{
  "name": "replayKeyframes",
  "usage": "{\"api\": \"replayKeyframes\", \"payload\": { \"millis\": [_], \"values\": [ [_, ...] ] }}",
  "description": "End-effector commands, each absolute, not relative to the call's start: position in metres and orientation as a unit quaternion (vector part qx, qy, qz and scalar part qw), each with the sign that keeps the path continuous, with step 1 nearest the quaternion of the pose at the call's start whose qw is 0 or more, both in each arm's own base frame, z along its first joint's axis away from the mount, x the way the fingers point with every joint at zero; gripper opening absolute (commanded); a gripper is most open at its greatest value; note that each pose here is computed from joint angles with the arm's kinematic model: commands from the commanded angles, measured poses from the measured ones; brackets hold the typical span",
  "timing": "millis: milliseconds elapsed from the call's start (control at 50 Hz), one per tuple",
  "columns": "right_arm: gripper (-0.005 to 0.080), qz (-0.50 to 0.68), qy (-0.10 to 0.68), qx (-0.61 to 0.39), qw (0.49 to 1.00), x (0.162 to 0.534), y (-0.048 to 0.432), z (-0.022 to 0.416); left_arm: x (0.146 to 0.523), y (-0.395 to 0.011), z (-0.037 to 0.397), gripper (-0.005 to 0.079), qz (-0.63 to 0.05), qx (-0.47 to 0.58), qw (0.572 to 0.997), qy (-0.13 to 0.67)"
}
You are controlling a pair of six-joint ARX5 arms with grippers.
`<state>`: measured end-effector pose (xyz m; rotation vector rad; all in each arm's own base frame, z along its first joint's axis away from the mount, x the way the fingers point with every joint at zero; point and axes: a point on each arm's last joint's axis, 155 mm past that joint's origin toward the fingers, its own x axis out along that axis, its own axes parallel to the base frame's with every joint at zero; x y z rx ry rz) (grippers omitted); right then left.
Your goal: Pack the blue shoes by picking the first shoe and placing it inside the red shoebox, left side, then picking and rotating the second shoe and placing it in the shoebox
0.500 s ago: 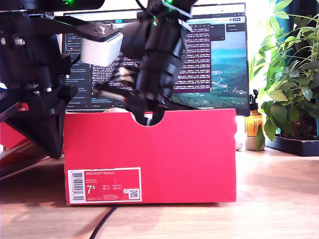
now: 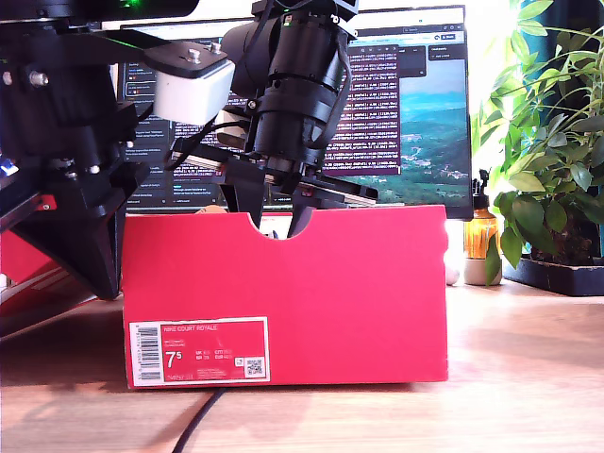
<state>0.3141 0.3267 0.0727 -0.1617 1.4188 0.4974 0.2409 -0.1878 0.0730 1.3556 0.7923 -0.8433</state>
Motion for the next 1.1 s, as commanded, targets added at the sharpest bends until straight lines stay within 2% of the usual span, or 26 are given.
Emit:
{"api": "replayKeyframes", "payload": {
  "millis": [0,340,420,600,740,900,1080],
  "values": [
    [0.0275,0.233,0.632,-0.072,0.736,0.319,0.331,0.082,0.243,-0.188,0.071,-0.0019,-0.366,0.592,0.630,0.345],
    [0.0276,0.240,0.616,-0.069,0.747,0.331,0.328,0.134,0.243,-0.188,0.071,-0.0019,-0.366,0.592,0.630,0.345],
    [0.0276,0.234,0.624,-0.082,0.741,0.328,0.319,0.138,0.243,-0.189,0.071,-0.0019,-0.367,0.591,0.630,0.345],
    [0.0275,0.163,0.621,-0.110,0.759,0.346,0.277,0.140,0.240,-0.193,0.070,-0.0019,-0.380,0.583,0.630,0.344],
    [0.0275,0.086,0.641,-0.046,0.762,0.357,0.249,0.139,0.236,-0.196,0.068,-0.0019,-0.392,0.576,0.629,0.344],
    [0.0275,-0.005,0.629,0.038,0.776,0.375,0.219,0.150,0.233,-0.200,0.067,-0.0019,-0.404,0.568,0.629,0.344],
    [0.0276,-0.093,0.573,0.132,0.803,0.386,0.181,0.192,0.230,-0.203,0.066,-0.0019,-0.414,0.562,0.628,0.343]
  ]
}}
